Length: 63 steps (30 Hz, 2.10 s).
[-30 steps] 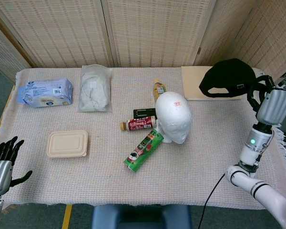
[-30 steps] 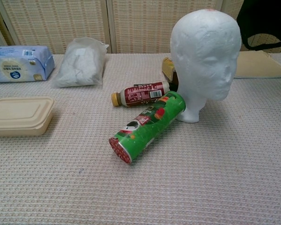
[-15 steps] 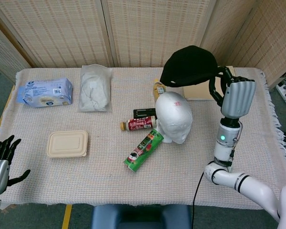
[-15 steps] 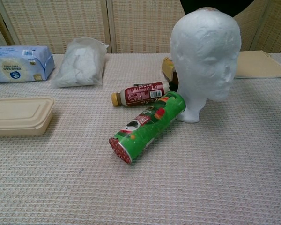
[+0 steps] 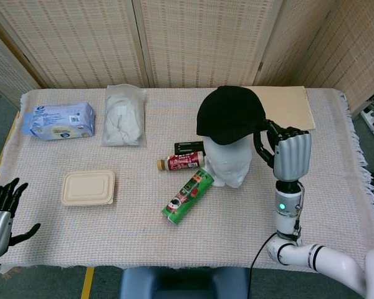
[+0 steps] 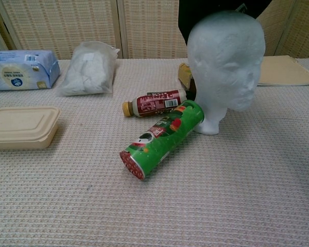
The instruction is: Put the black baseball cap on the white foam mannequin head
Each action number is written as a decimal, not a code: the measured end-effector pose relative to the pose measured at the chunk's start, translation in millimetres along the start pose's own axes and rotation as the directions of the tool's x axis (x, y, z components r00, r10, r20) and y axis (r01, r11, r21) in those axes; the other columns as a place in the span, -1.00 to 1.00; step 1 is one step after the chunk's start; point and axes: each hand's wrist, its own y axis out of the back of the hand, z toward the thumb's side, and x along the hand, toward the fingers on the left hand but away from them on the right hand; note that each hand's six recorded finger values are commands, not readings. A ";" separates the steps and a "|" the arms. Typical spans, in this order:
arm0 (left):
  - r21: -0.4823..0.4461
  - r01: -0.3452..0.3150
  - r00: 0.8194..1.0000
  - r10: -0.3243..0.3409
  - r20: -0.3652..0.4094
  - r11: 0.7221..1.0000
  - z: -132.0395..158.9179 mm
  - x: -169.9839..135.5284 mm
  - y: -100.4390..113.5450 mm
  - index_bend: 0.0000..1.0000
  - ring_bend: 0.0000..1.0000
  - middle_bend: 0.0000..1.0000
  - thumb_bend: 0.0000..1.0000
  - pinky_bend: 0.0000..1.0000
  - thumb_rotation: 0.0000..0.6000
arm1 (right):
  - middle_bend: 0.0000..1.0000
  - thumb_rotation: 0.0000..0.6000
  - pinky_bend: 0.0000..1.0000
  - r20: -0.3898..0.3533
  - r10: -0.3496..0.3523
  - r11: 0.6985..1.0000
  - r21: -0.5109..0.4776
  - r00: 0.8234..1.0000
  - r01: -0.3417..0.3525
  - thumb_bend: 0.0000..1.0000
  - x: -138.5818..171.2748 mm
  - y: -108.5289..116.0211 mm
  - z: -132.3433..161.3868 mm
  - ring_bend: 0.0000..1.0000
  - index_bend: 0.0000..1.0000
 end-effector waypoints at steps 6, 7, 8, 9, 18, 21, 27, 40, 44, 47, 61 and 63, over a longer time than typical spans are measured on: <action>-0.003 0.000 1.000 0.000 0.011 1.000 3.9 -2.1 -0.2 -0.75 -1.00 -1.00 -0.56 -0.95 1.00 | 1.00 1.00 1.00 -0.029 0.039 0.999 0.001 0.999 -0.039 -0.08 28.6 4.2 -3.1 1.00 0.60; -0.004 0.002 1.000 -0.002 0.011 1.000 3.9 -2.2 -0.4 -0.75 -1.00 -1.00 -0.56 -0.95 1.00 | 1.00 1.00 1.00 -0.036 0.048 0.999 -0.001 0.998 -0.048 -0.08 34.6 4.7 -2.8 1.00 0.60; -0.004 0.002 1.000 -0.002 0.010 1.000 4.0 -2.3 -0.3 -0.75 -0.99 -1.00 -0.56 -0.95 1.00 | 1.00 1.00 1.00 -0.043 0.056 0.998 -0.002 0.998 -0.056 -0.08 39.1 4.9 -2.4 1.00 0.60; -0.004 0.002 1.000 -0.002 0.010 1.000 4.1 -2.4 0.0 -0.75 -0.99 -1.00 -0.56 -0.95 1.00 | 1.00 1.00 1.00 -0.051 0.064 0.998 -0.002 0.997 -0.064 -0.08 43.7 5.0 -1.7 1.00 0.60; -0.011 -0.001 1.000 0.001 0.013 1.000 4.3 -3.1 2.4 -0.75 -0.99 -1.00 -0.56 -0.95 1.00 | 1.00 1.00 1.00 -0.114 0.135 0.991 0.018 0.984 -0.133 -0.08 92.1 2.7 2.9 1.00 0.60; -0.014 -0.004 1.000 0.004 0.013 1.000 4.2 -3.1 3.5 -0.75 -0.99 -1.00 -0.56 -0.95 1.00 | 1.00 1.00 1.00 -0.117 0.159 0.987 0.026 0.980 -0.157 -0.08 105.2 0.4 1.5 1.00 0.60; -0.016 -0.002 1.000 0.002 0.010 1.000 3.5 -2.6 3.6 -0.75 -0.99 -1.00 -0.56 -0.95 1.00 | 1.00 1.00 1.00 -0.118 0.202 0.979 0.047 0.972 -0.197 -0.08 125.2 -5.6 -3.2 1.00 0.60; -0.011 0.003 1.000 -0.003 0.004 1.000 2.0 -1.8 2.6 -0.75 -0.99 -1.00 -0.56 -0.95 1.00 | 0.68 1.00 1.00 -0.060 0.284 0.955 0.112 0.957 -0.276 -0.94 135.8 3.8 -30.8 0.85 -1.00; -0.012 0.006 1.000 -0.005 0.006 1.000 2.9 -1.7 1.6 -0.75 -0.99 -1.00 -0.56 -0.95 1.00 | 0.57 1.00 1.00 -0.029 0.315 0.943 0.126 0.949 -0.309 -0.99 137.0 14.0 -40.0 0.80 -1.00; -0.012 0.004 1.000 -0.004 0.008 1.000 3.5 -1.9 1.8 -0.75 -0.99 -1.00 -0.56 -0.95 1.00 | 0.49 1.00 1.00 -0.008 0.336 0.935 0.126 0.942 -0.333 -0.99 138.8 20.1 -45.1 0.77 -1.00; 0.001 0.029 1.000 -0.029 -0.006 1.000 -0.4 -1.4 -0.9 -0.75 -1.00 -1.00 -0.56 -0.95 1.00 | -0.85 1.00 -0.25 0.314 0.466 0.786 0.283 0.827 -0.550 -1.00 165.4 89.2 -109.8 -0.79 -1.00; 0.006 0.041 0.999 -0.041 -0.018 0.999 -2.5 -0.2 -2.9 -0.75 -1.00 -1.00 -0.56 -0.95 1.00 | -0.94 1.00 -0.45 0.368 0.478 0.753 0.295 0.797 -0.588 -1.00 174.8 99.8 -121.6 -0.93 -1.00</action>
